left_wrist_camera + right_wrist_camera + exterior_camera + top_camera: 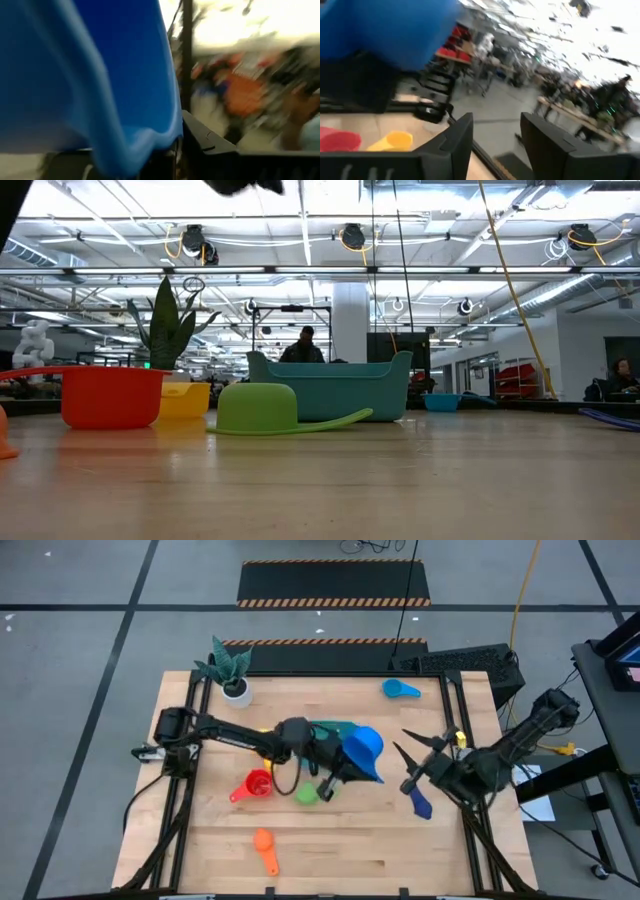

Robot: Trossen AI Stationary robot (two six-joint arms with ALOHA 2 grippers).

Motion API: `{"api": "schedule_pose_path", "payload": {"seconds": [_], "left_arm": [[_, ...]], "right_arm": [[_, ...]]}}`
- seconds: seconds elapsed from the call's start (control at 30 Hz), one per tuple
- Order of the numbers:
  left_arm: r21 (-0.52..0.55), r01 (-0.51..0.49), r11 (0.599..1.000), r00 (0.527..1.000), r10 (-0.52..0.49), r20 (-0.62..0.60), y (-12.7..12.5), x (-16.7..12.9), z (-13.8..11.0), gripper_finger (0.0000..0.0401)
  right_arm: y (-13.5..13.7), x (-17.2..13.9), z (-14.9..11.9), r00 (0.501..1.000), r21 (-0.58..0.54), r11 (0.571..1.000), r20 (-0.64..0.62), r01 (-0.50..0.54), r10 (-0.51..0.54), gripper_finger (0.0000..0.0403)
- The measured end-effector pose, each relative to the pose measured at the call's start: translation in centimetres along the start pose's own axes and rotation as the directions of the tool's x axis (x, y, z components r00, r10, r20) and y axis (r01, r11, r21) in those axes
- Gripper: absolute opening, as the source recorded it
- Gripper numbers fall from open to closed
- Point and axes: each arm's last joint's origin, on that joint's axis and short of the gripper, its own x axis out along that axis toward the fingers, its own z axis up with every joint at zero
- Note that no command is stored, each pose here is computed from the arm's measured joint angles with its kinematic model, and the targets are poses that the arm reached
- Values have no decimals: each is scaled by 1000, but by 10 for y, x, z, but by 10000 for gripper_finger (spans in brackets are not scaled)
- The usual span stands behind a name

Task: Nest measuring cups in basket
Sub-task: Stack the blue measuring cup onto the red measuring cup

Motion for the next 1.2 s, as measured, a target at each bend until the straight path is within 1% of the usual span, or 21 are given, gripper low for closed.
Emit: {"api": "schedule_pose_path", "payload": {"seconds": [0.07,0.13,0.17,0.27,0.37,0.4,0.5,0.53,0.63,0.77,0.8,0.83,0.87,0.9,0.93,0.97,1.0,1.03,1.07,1.13,1.2], "left_arm": [[78,-101,992,987,110,-115,-17,3,2,4],[173,-192,966,946,229,-229,-33,2,6,4],[220,-228,948,923,282,-262,-41,1,7,4],[322,-305,896,829,416,-374,-60,-6,13,6],[380,-344,859,739,497,-454,-69,-11,10,8],[399,-334,854,702,508,-500,-74,-15,7,8],[394,-328,859,635,509,-581,-76,-22,0,4],[390,-325,862,600,507,-619,-76,-25,-3,4],[372,-337,865,509,500,-701,-76,-34,-14,7],[342,-385,857,407,491,-770,-74,-45,-20,10],[339,-392,855,382,486,-786,-73,-48,-22,7],[335,-401,853,361,483,-798,-73,-50,-23,5],[332,-409,850,343,480,-807,-73,-52,-24,5],[329,-418,847,325,477,-817,-72,-54,-25,5],[327,-426,843,304,474,-826,-72,-56,-26,7],[326,-433,841,285,470,-835,-72,-58,-27,10],[324,-440,837,266,466,-844,-72,-60,-28,12],[323,-448,834,247,462,-852,-72,-62,-29,13],[320,-457,830,229,457,-859,-73,-64,-29,13],[319,-471,823,189,447,-874,-74,-68,-31,9],[312,-483,818,161,433,-887,-74,-71,-32,5]], "right_arm": [[2,-9,5,1000,-6,1000,-23,2,-2,167],[5,-16,9,999,-7,1000,-33,-8,8,170],[6,-19,10,999,-7,1000,-37,-12,11,171],[11,-23,12,998,-29,1000,-60,1,-3,174],[19,-23,11,998,-20,1000,-60,2,-3,179],[21,-22,11,998,-16,1000,-59,4,-5,182],[28,-17,10,998,-18,1000,-58,18,-19,193],[30,-16,10,999,-14,1000,-46,9,-10,198],[38,-11,9,999,7,999,17,-41,41,214],[55,0,8,992,-1,994,67,-109,109,231],[59,5,8,986,6,990,81,-143,142,234],[63,9,7,976,22,980,101,-198,195,235],[68,15,5,957,44,961,120,-272,265,236],[73,22,3,926,73,929,137,-363,351,235],[78,30,0,887,107,884,148,-454,438,235],[82,39,-4,853,136,844,147,-519,500,234],[86,47,-8,837,153,823,133,-547,531,234],[89,54,-12,837,157,823,112,-547,535,233],[91,60,-16,849,148,836,88,-529,522,232],[94,68,-24,884,110,877,37,-467,466,232],[96,74,-31,913,59,912,-10,-406,408,232]]}}
